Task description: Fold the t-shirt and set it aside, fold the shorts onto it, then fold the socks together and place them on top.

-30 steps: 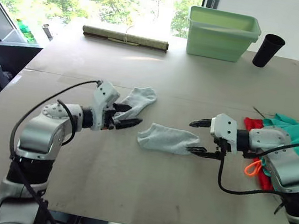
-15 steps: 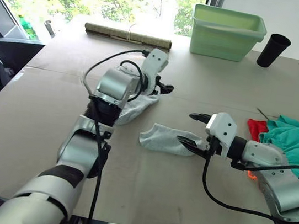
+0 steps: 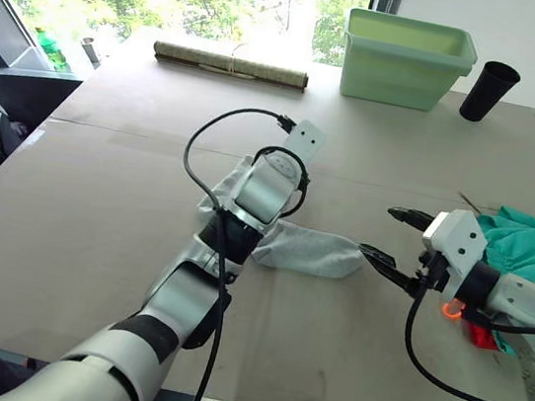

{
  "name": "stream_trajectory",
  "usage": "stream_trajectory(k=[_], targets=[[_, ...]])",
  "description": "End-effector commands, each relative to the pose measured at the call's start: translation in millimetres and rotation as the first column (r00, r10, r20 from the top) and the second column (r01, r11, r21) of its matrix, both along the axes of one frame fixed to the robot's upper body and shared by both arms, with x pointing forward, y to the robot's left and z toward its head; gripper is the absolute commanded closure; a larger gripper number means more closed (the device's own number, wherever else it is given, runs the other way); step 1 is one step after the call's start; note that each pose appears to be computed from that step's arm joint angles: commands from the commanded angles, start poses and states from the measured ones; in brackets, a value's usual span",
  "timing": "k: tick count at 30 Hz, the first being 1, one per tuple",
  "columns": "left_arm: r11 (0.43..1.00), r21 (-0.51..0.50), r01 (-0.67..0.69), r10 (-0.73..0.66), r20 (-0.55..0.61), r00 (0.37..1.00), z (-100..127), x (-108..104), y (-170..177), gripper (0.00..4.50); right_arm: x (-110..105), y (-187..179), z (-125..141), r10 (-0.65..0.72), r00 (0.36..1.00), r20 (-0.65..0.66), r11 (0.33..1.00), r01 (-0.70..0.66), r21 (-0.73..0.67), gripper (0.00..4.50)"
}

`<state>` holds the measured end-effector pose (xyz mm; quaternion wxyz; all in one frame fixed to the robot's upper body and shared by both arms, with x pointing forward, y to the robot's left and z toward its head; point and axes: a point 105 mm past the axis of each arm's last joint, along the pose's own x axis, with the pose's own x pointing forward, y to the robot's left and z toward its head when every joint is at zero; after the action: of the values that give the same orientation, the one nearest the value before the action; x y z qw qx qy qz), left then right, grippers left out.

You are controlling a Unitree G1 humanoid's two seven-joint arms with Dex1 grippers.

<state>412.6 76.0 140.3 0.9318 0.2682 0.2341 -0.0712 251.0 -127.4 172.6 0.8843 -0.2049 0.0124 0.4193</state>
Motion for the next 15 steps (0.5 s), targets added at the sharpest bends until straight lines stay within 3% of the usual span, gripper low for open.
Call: stream_trajectory(k=[1,7,10,14,15], targets=[[0.999,0.006,-0.036,0.036,0.036,0.999,3.5,1.7,2.7,0.69,-8.2,-0.4,14.8,0.025,0.998,0.058,1.0,-0.024,-0.004,0.74],[0.996,-0.009,-0.093,0.092,-0.034,0.995,-21.1,-1.9,10.4,0.69,-13.2,-3.4,15.4,0.032,0.998,0.06,0.999,-0.031,-0.016,0.74],[0.995,-0.029,-0.101,0.098,-0.084,0.992,-32.4,-7.0,10.0,1.48,-14.4,-6.3,16.1,0.02,0.998,0.059,1.0,-0.019,-0.016,0.74],[0.994,-0.027,-0.108,0.105,-0.092,0.99,-36.7,-8.3,10.3,3.53,-15.7,-10.6,16.6,0.002,0.998,0.055,1.0,-0.001,-0.016,0.74],[0.993,-0.024,-0.114,0.111,-0.092,0.99,-37.7,-8.4,11.9,3.76,-16.1,-11.5,16.8,-0.004,0.999,0.054,1.0,0.005,-0.015,0.74]])
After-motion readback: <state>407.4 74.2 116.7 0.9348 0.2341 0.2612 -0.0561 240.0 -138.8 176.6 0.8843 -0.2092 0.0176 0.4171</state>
